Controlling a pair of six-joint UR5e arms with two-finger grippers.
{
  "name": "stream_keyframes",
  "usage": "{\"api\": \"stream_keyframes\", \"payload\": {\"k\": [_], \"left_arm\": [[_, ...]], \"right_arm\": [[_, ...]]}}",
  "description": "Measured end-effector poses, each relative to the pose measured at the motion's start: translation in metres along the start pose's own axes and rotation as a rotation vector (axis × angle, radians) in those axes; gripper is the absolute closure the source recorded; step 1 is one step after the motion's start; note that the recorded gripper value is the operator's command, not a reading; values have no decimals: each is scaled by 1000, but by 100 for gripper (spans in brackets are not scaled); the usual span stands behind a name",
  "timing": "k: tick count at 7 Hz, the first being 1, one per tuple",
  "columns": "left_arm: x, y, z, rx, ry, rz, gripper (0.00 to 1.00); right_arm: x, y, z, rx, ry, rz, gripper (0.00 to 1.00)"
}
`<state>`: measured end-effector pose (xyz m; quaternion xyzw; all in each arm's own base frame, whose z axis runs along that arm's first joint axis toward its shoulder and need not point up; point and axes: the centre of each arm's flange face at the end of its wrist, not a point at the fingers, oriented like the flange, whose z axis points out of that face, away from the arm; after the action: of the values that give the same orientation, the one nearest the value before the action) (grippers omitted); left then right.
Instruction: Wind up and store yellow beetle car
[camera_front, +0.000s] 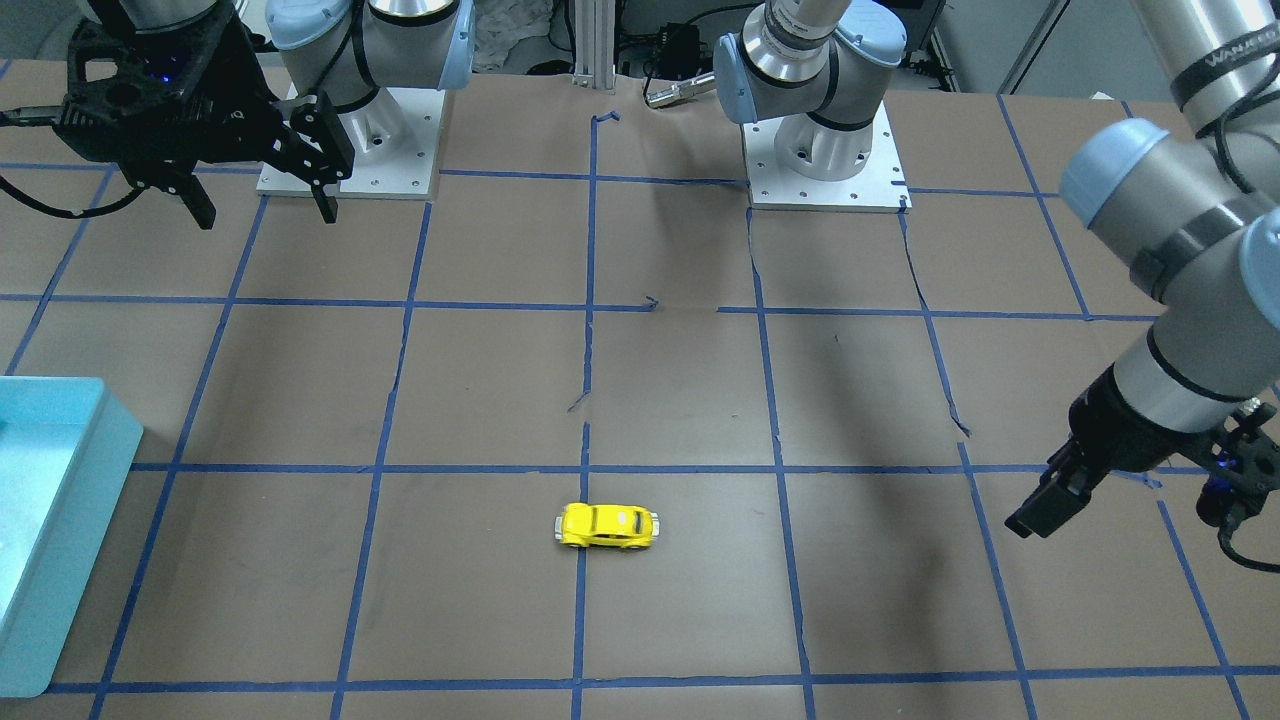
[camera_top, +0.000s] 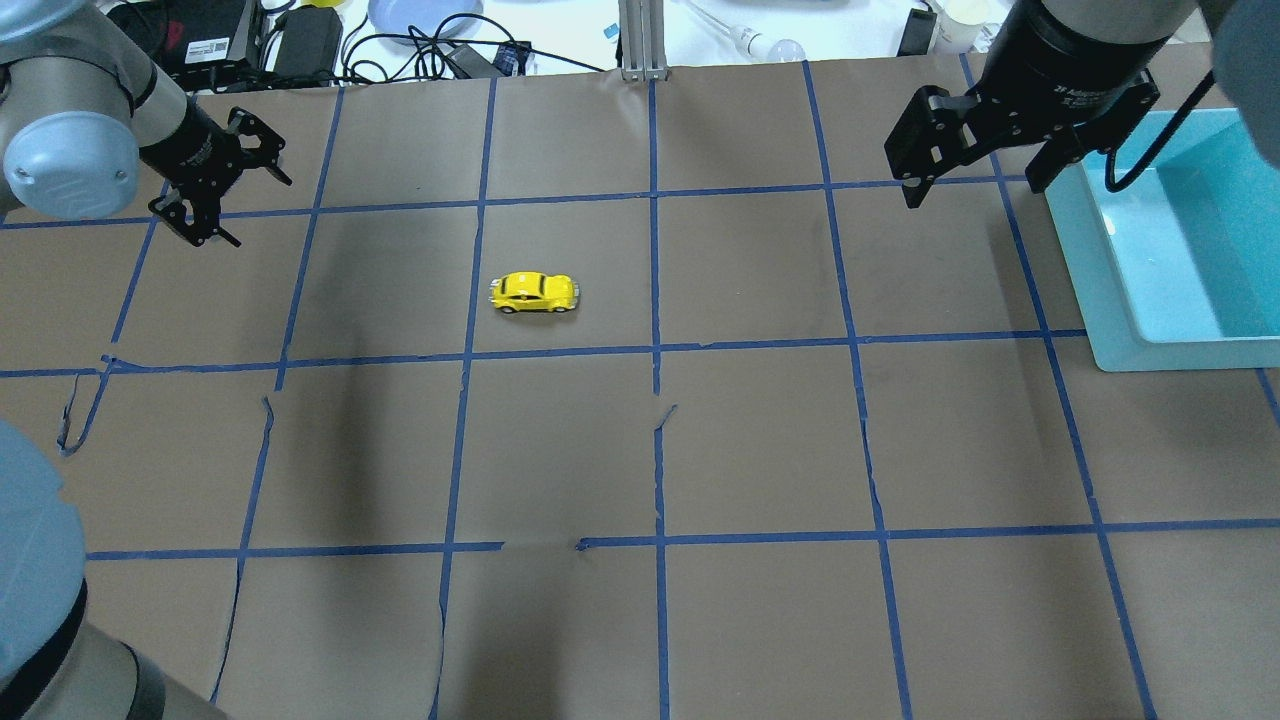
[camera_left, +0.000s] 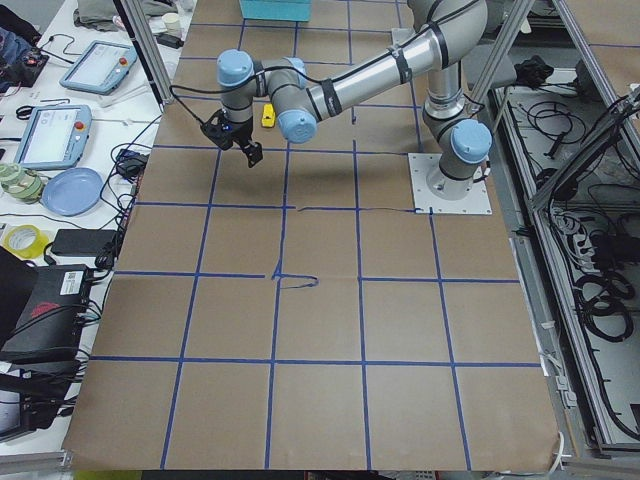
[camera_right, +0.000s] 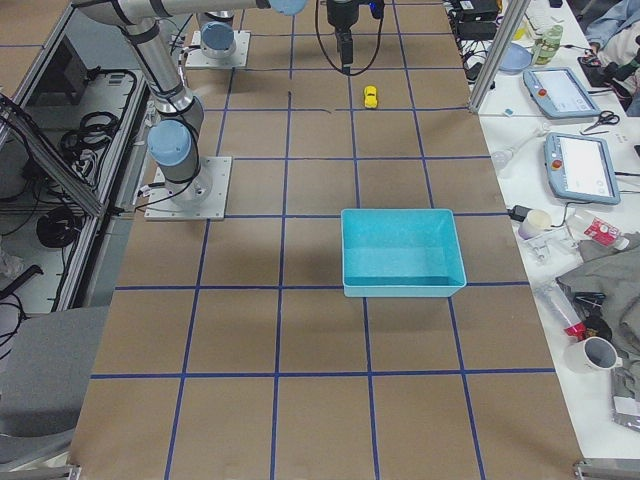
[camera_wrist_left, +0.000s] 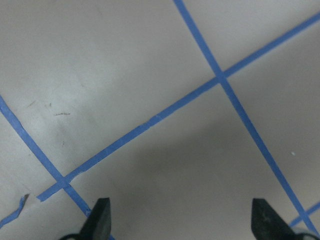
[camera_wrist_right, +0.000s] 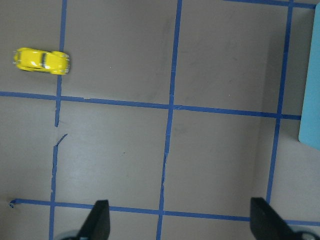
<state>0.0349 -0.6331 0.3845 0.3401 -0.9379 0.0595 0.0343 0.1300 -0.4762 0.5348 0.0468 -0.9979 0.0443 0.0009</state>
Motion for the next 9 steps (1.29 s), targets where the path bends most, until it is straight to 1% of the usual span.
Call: {"api": "stream_keyframes", "payload": {"k": [1, 2, 3, 4, 5, 7, 8, 9], "left_arm": [[13, 18, -40, 19, 8, 164, 0], [21, 32, -73, 25, 3, 308, 0], [21, 46, -99, 1, -21, 390, 0], [17, 58, -116, -27, -43, 431, 0], [15, 71, -126, -57, -58, 478, 0], [16, 90, -129, -101, -67, 602, 0], [15, 95, -129, -108, -68, 626, 0], [14, 100, -131, -110, -68, 634, 0]], "right_arm": [[0, 0, 0, -1, 0, 0, 0], [0, 0, 0, -1, 0, -1, 0], [0, 0, 0, -2, 0, -1, 0], [0, 0, 0, -3, 0, -1, 0], [0, 0, 0, -3, 0, -2, 0], [0, 0, 0, -4, 0, -3, 0], [1, 0, 0, -2, 1, -4, 0], [1, -1, 0, 1, 2, -25, 0]]}}
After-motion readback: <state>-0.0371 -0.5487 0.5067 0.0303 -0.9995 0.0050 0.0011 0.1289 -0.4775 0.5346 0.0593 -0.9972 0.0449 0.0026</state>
